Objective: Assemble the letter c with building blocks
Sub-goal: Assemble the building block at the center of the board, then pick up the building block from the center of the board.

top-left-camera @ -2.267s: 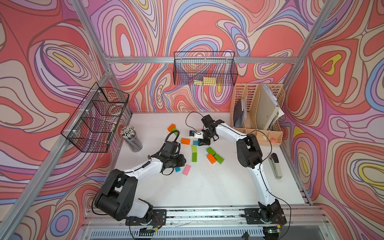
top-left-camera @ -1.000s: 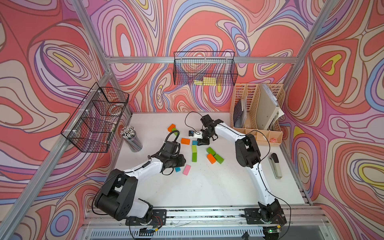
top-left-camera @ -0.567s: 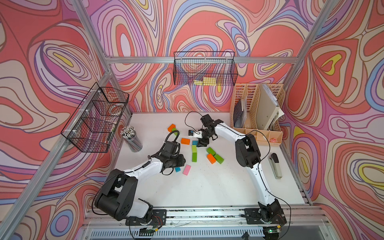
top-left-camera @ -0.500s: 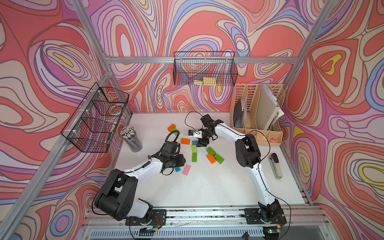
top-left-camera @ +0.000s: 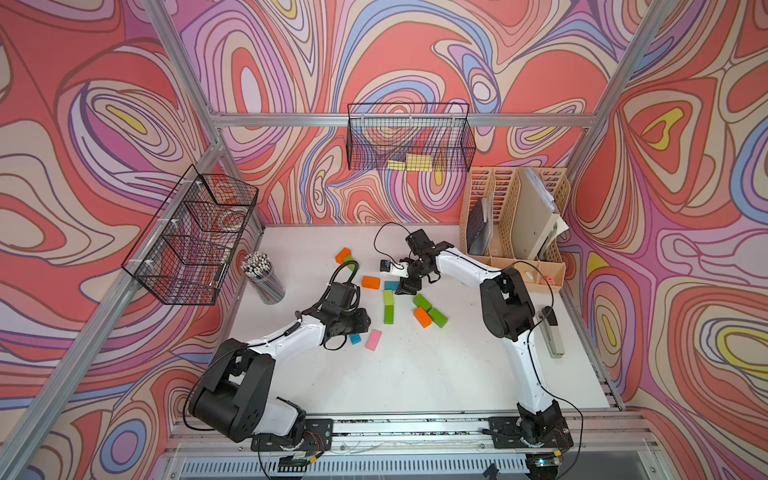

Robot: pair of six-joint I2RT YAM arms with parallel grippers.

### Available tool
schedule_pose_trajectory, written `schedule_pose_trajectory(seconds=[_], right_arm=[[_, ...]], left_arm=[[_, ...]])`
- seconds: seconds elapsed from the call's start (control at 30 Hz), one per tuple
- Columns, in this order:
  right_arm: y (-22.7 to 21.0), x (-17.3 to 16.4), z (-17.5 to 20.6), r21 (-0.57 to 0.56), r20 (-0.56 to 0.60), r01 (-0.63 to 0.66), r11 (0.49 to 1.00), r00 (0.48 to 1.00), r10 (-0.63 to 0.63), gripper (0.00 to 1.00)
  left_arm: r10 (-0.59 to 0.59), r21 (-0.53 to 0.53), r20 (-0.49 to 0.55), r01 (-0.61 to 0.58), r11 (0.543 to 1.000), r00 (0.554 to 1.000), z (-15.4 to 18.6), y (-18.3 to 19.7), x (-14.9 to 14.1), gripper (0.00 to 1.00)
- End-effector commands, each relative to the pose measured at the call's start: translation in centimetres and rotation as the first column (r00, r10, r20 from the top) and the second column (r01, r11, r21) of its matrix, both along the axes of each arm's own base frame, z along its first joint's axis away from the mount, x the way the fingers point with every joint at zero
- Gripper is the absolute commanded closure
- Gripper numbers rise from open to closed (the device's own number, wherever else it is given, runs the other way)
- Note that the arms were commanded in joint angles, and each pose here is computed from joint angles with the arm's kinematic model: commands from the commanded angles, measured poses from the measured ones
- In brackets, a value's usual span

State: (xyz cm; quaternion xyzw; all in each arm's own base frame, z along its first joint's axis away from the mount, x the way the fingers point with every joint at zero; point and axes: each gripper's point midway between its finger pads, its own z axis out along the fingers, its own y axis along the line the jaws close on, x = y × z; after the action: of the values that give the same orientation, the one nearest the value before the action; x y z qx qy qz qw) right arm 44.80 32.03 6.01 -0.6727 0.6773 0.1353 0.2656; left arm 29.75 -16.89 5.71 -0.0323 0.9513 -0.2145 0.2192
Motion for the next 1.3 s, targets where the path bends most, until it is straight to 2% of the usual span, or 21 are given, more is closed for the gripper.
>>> schedule_pose_trajectory(seconds=[0.0,0.07,0.17,0.23,0.3,0.37,0.4,0.43,0.53,0.63,0.7,0.83,1.0,1.17,1.27], right_arm=[[0.7,0.1,4.8,0.107,0.060,0.024,0.994,0.998,-0.031,0.25],[0.6,-0.3,5.8,0.136,0.050,0.063,0.989,0.996,-0.070,0.26],[0.0,0.0,7.3,0.197,0.001,0.231,0.953,0.972,-0.236,0.31],[-0.6,0.4,8.3,0.235,-0.053,0.382,0.894,0.923,-0.381,0.36],[-1.4,0.8,9.0,0.265,-0.126,0.539,0.800,0.841,-0.525,0.41],[-1.9,0.0,9.3,0.261,-0.183,0.647,0.717,0.762,-0.621,0.41],[-1.9,-0.5,9.4,0.255,-0.190,0.675,0.692,0.737,-0.648,0.41],[-2.0,-1.1,9.6,0.250,-0.186,0.704,0.664,0.708,-0.681,0.40],[-2.0,-2.8,10.2,0.251,-0.187,0.765,0.592,0.639,-0.746,0.27],[-2.5,-4.0,10.3,0.236,-0.251,0.831,0.504,0.553,-0.794,0.22],[-3.1,-4.6,9.6,0.199,-0.281,0.863,0.464,0.504,-0.816,0.20],[-3.9,-5.7,10.6,0.199,-0.281,0.876,0.439,0.480,-0.831,0.19],[-4.6,-6.5,10.3,0.189,-0.294,0.887,0.421,0.461,-0.838,0.18],[-5.1,-7.8,9.3,0.146,-0.301,0.890,0.433,0.457,-0.837,0.13],[-5.0,-8.5,9.6,0.156,-0.311,0.875,0.458,0.484,-0.818,0.13]], left_arm=[[-0.001,0.012,0.015,0.001,1.000,1.000,0.4,0.5,-0.3,0.56],[0.002,0.014,0.021,-0.002,1.000,1.000,0.6,0.6,-0.3,0.56],[0.020,0.030,0.017,-0.020,0.999,1.000,0.8,1.0,-0.4,0.55],[0.039,0.051,0.005,-0.039,0.998,0.999,0.9,1.4,-0.4,0.55],[0.064,0.075,-0.016,-0.063,0.995,0.998,1.0,2.0,-0.7,0.55],[0.089,0.094,-0.030,-0.086,0.992,0.996,1.4,2.5,-1.0,0.54],[0.098,0.098,-0.038,-0.094,0.991,0.994,1.4,2.7,-1.3,0.53],[0.110,0.105,-0.041,-0.105,0.989,0.993,1.6,3.0,-1.5,0.53],[0.135,0.141,-0.037,-0.128,0.982,0.990,2.3,3.8,-2.0,0.51],[0.170,0.189,-0.043,-0.160,0.969,0.984,2.5,4.8,-2.5,0.49],[0.193,0.210,-0.047,-0.179,0.961,0.980,2.4,5.2,-2.7,0.48],[0.212,0.247,-0.083,-0.186,0.951,0.974,1.7,5.4,-2.8,0.39],[0.226,0.266,-0.112,-0.190,0.945,0.968,0.8,4.7,-2.7,0.38],[0.240,0.303,-0.129,-0.192,0.933,0.962,0.0,4.7,-2.7,0.33],[0.240,0.305,-0.142,-0.188,0.934,0.960,-0.6,4.4,-2.4,0.33]])
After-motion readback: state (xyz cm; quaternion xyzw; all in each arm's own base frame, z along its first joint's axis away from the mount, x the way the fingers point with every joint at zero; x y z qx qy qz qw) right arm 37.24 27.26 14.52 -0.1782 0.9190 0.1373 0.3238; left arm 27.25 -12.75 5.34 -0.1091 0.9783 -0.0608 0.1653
